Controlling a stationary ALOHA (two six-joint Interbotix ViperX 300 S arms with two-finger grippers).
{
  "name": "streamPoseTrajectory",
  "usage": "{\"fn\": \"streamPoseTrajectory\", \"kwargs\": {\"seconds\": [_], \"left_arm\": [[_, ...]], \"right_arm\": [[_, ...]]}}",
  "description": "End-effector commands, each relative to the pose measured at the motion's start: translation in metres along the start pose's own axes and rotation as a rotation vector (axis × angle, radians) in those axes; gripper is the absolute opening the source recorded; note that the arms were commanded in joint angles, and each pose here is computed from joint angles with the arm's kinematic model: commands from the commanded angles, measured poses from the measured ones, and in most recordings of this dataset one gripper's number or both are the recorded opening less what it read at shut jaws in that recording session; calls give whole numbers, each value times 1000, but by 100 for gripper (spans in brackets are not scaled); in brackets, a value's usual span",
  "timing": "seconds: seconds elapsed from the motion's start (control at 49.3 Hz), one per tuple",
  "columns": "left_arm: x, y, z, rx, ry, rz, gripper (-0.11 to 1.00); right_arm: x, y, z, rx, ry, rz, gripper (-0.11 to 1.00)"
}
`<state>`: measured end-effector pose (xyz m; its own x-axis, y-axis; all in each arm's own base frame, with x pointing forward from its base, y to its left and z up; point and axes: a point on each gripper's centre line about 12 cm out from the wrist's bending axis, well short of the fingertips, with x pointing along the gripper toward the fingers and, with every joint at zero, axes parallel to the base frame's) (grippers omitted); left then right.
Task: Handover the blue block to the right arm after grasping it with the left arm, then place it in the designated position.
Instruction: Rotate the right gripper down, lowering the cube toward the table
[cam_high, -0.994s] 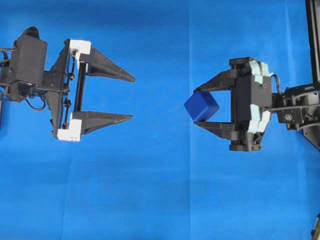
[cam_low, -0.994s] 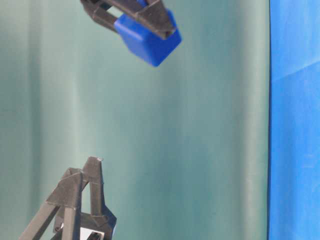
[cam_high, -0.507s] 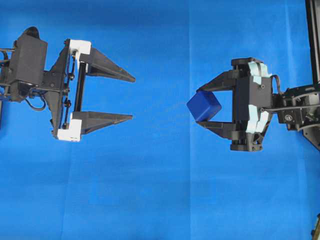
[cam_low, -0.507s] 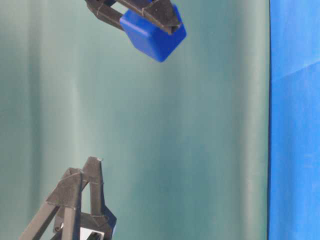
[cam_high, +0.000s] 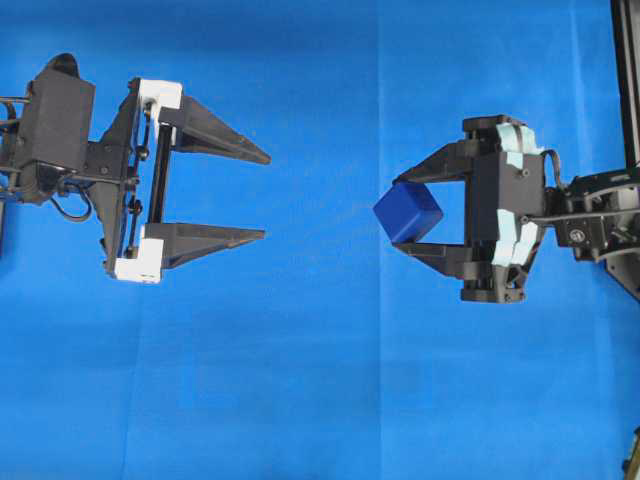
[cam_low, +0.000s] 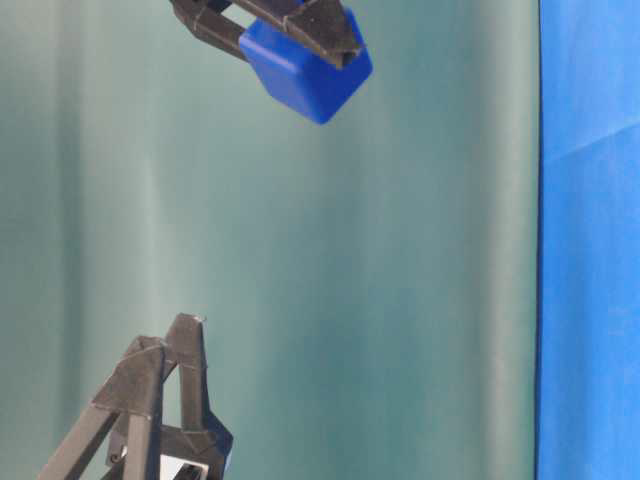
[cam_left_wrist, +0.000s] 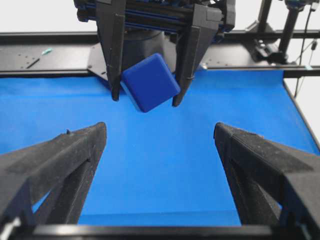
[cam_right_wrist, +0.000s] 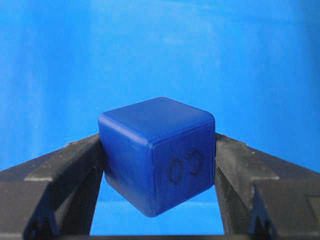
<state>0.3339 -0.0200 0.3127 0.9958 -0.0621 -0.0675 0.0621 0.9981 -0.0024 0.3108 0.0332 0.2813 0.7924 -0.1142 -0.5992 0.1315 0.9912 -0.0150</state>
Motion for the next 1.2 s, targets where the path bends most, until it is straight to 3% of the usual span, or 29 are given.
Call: {"fn": "streamPoseTrajectory", "kwargs": {"seconds": [0.0,0.446,0.953,1.176], "left_arm": [[-2,-1,10,2,-31,-2,93],[-2,-1,9,2,-29,-4,93],[-2,-1,8,2,-20,-3,93],[0,-1,8,0,-17,-2,93]], "right_arm": [[-4,2,8,5,-33,17,55],[54,14,-3,-3,-26,102,55],[137,21,-34,68,-22,236,55],[167,22,-49,102,9,253,55]]}}
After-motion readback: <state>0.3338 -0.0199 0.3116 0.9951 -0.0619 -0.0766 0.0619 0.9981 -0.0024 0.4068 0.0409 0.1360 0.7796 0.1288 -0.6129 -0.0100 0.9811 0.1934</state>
